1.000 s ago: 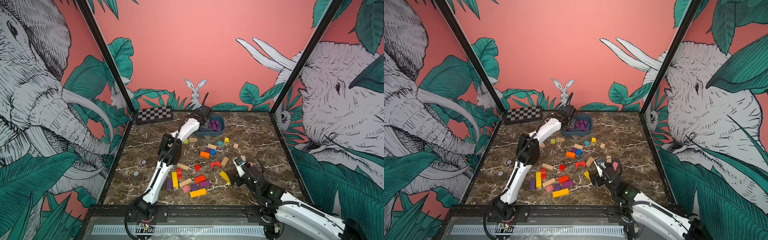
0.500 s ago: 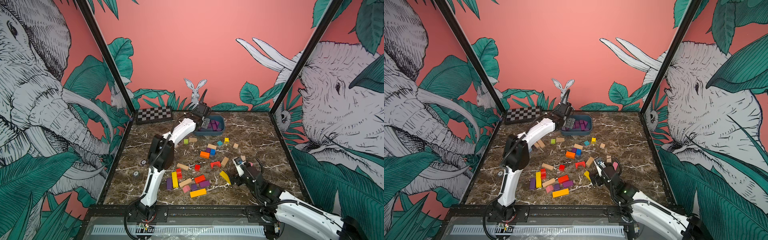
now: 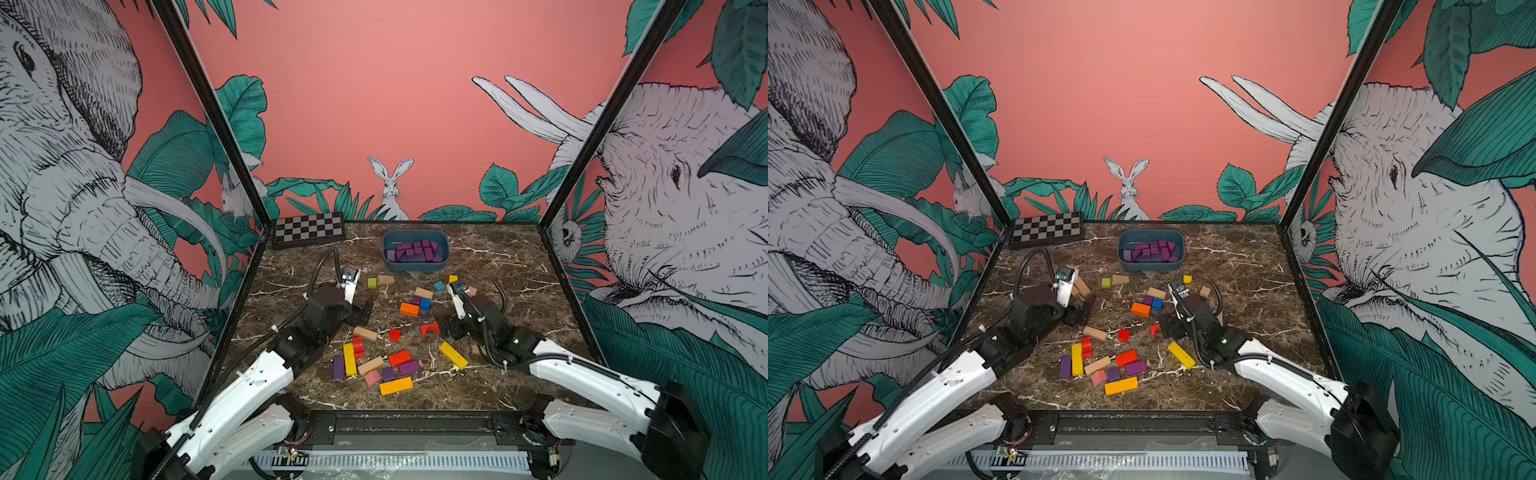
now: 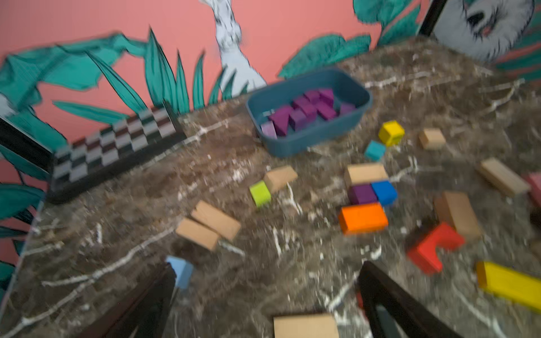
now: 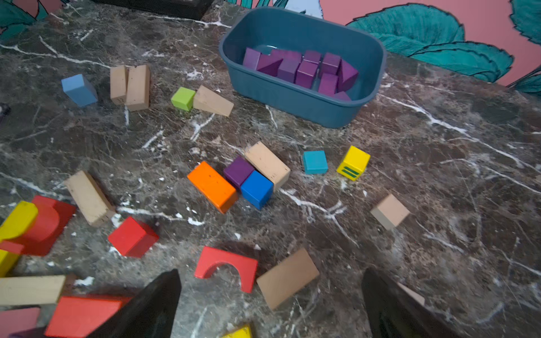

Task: Pick purple bricks into the storage bin
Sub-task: Adjust the building block at the center of the board.

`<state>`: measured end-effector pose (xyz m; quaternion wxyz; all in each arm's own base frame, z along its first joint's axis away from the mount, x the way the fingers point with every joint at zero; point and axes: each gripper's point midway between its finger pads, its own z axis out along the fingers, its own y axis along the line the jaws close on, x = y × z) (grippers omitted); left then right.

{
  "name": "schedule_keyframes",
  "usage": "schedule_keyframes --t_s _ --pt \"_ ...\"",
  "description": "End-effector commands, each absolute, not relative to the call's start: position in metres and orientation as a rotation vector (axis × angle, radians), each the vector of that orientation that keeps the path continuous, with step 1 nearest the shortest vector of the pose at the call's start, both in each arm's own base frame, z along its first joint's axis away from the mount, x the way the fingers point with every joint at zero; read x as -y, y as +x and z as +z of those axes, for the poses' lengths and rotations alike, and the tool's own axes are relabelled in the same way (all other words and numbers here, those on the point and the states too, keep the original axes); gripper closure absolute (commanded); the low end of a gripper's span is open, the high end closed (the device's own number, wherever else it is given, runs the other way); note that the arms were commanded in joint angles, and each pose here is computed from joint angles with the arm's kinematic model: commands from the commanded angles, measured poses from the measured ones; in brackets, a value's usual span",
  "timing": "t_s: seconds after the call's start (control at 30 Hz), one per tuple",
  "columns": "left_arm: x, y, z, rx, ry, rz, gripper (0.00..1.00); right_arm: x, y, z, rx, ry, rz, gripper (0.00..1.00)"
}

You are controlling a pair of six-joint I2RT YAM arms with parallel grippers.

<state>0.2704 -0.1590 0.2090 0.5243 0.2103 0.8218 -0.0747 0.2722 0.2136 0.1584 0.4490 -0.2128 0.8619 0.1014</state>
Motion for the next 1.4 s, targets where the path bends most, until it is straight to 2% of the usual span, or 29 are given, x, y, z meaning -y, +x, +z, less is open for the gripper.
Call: schedule_keyframes --t_s 0.0,0.17,0.4,1.37 --pt "0.161 0.247 0.186 -1.932 0.533 -0.3 0.01 -0.238 0.279 0.159 -2.212 -0.539 0.312 0.03" --pt "0.147 0.23 0.155 -1.955 0.537 -0.287 0.01 -0.272 0.302 0.156 -2.303 -0.539 0.356 0.13" --pt "0.147 0.227 0.124 -1.961 0.545 -0.302 0.01 -0.298 0.322 0.123 -2.447 -0.446 0.457 0.25" --pt "0.148 0.232 0.114 -2.013 0.552 -0.275 0.01 -0.316 0.34 0.055 -2.597 -0.419 0.483 0.26"
